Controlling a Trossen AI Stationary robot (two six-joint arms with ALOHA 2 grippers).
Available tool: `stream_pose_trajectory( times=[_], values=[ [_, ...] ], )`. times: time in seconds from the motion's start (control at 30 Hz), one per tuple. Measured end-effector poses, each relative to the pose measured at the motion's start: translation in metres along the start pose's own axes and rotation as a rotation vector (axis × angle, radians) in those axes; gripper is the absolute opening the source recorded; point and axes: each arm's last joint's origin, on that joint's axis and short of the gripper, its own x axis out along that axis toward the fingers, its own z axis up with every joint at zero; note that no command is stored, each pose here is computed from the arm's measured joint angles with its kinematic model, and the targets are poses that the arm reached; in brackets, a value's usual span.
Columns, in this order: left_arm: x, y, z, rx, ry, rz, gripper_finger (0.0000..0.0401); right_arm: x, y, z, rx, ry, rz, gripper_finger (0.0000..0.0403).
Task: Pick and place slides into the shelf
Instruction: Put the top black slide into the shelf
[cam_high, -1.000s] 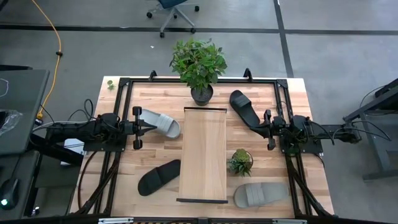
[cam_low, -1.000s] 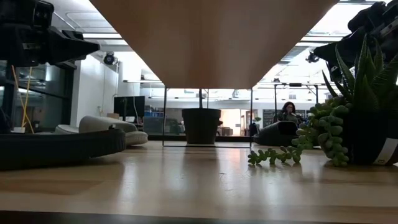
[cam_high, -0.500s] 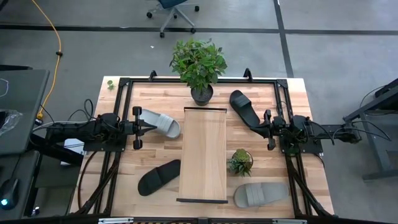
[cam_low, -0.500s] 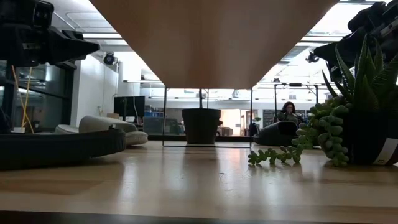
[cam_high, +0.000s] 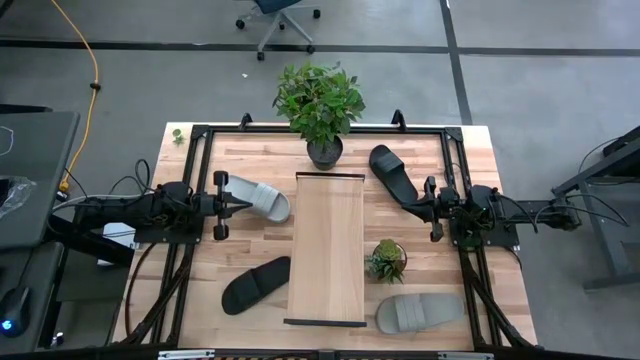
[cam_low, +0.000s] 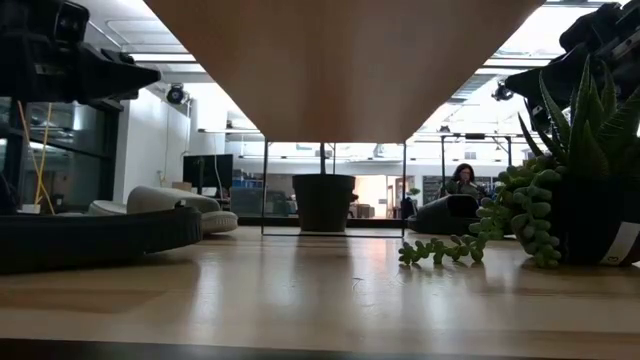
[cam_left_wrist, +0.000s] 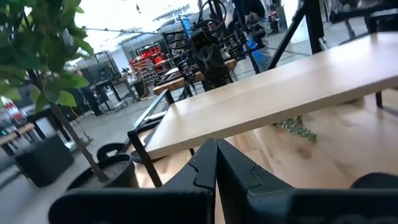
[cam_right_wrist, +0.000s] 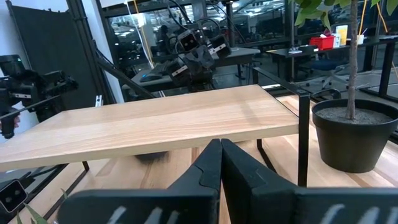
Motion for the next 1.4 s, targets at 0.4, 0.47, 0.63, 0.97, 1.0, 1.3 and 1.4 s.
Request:
stream_pose_trajectory(
  times=[0.4, 0.47, 0.63, 0.97, 1.0, 1.3, 1.4],
  values=[
    [0.000, 0.000, 0.000, -0.361, 0.000, -0.003, 0.0001, 0.000, -0.003, 0.003, 0.014, -0.031, -0.107, 0.0000],
    [0.000, 0.000, 0.000, -0.454, -0.001, -0.004, 0.0001, 0.000, -0.002, 0.005, 0.112, -0.057, -0.096, 0.0000],
    [0.000, 0.001, 0.000, -0.628, -0.001, 0.017, 0.0001, -0.001, -0.003, 0.011, 0.506, -0.146, -0.089, 0.0000],
    [0.000, 0.001, 0.000, -0.637, -0.002, 0.022, 0.0001, -0.002, -0.005, 0.013, 1.086, -0.242, -0.106, 0.0000],
    [0.000, 0.001, 0.000, -0.636, -0.002, 0.022, 0.0001, -0.002, -0.005, 0.013, 1.129, -0.258, -0.117, 0.0000],
    [0.000, 0.001, 0.000, -0.634, -0.002, 0.024, 0.0001, -0.006, -0.012, 0.020, 1.344, -0.540, -0.258, 0.0000],
    [0.000, 0.001, 0.000, -0.634, -0.002, 0.024, 0.0001, -0.009, -0.012, 0.031, 1.283, -0.643, -0.224, 0.0000]
  ],
)
